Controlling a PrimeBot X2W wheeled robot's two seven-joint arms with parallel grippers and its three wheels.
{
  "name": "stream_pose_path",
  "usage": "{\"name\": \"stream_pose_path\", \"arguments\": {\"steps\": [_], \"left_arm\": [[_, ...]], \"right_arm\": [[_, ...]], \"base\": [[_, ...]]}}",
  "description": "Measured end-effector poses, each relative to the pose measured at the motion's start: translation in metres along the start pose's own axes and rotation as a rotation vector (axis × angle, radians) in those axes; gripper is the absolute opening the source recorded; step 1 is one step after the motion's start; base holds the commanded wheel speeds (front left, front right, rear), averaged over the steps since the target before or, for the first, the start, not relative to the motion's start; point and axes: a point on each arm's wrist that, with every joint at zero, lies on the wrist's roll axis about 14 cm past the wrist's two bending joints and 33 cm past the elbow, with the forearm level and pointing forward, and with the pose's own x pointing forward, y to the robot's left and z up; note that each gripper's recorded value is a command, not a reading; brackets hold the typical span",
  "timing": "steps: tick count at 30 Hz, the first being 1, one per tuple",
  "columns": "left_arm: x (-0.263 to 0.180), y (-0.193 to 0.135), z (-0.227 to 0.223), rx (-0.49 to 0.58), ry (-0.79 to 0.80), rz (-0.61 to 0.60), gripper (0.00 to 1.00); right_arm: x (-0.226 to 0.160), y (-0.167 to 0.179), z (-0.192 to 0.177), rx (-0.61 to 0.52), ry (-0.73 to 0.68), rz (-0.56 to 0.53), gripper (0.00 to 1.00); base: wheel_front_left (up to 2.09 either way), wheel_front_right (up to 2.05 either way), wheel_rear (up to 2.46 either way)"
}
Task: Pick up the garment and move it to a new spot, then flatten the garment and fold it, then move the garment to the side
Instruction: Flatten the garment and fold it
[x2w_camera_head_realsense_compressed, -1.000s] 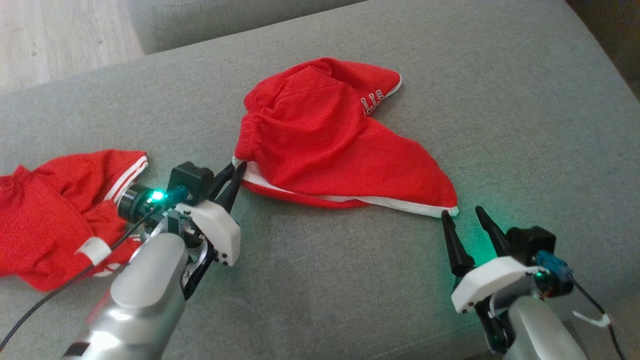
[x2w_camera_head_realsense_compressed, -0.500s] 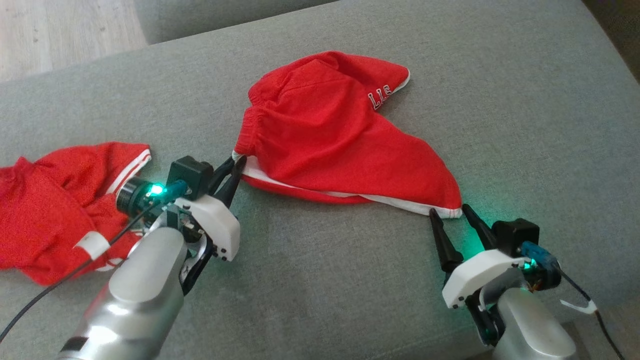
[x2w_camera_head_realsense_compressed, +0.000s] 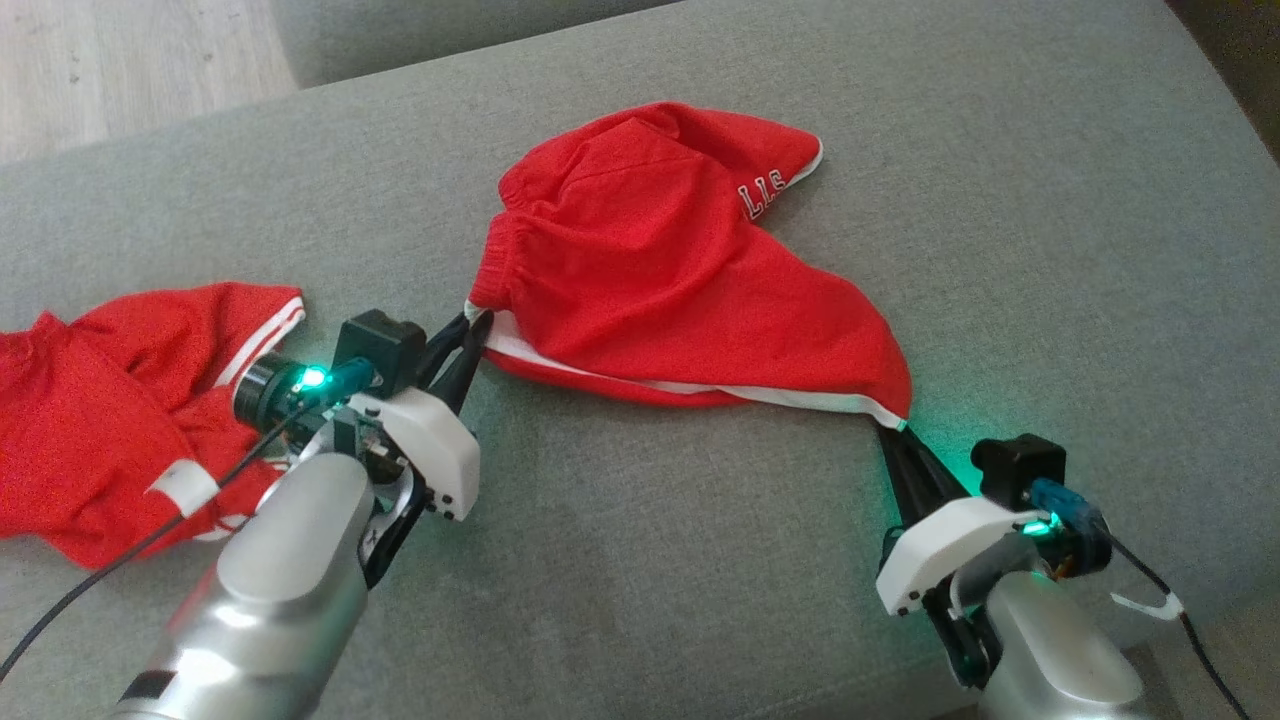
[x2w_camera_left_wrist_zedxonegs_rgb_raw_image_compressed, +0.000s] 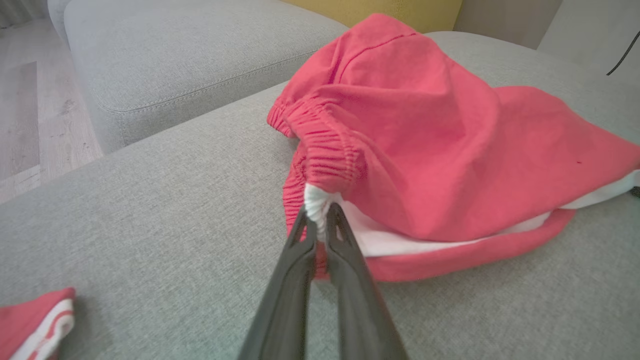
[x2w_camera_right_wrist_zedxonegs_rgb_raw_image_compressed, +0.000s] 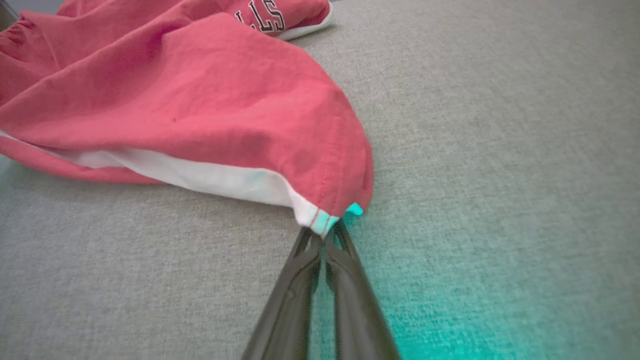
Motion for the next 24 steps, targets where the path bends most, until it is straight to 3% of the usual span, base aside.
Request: {"name": "stream_pose_path", "arguments": {"steps": [12,17,24], "left_arm": [[-0.009,0.002,0.012,0.013,-0.025,0.019,0.00],[-0.020,0.006,0.027,0.031,-0.068,0.047,0.00],[-0.041,0.018,0.057,0.050,-0.150,0.096,0.00]], "right_arm": [[-0.004,-0.001,0.023,-0.019,-0.088,-0.003,0.00],[-0.012,-0.002,0.060,-0.038,-0.218,-0.007,0.00],[-0.026,0.010,0.141,-0.084,-0.460,0.024,0.00]], "base": [[0.00,0.00,0.00],[0.00,0.00,0.00],[0.00,0.00,0.00]]}}
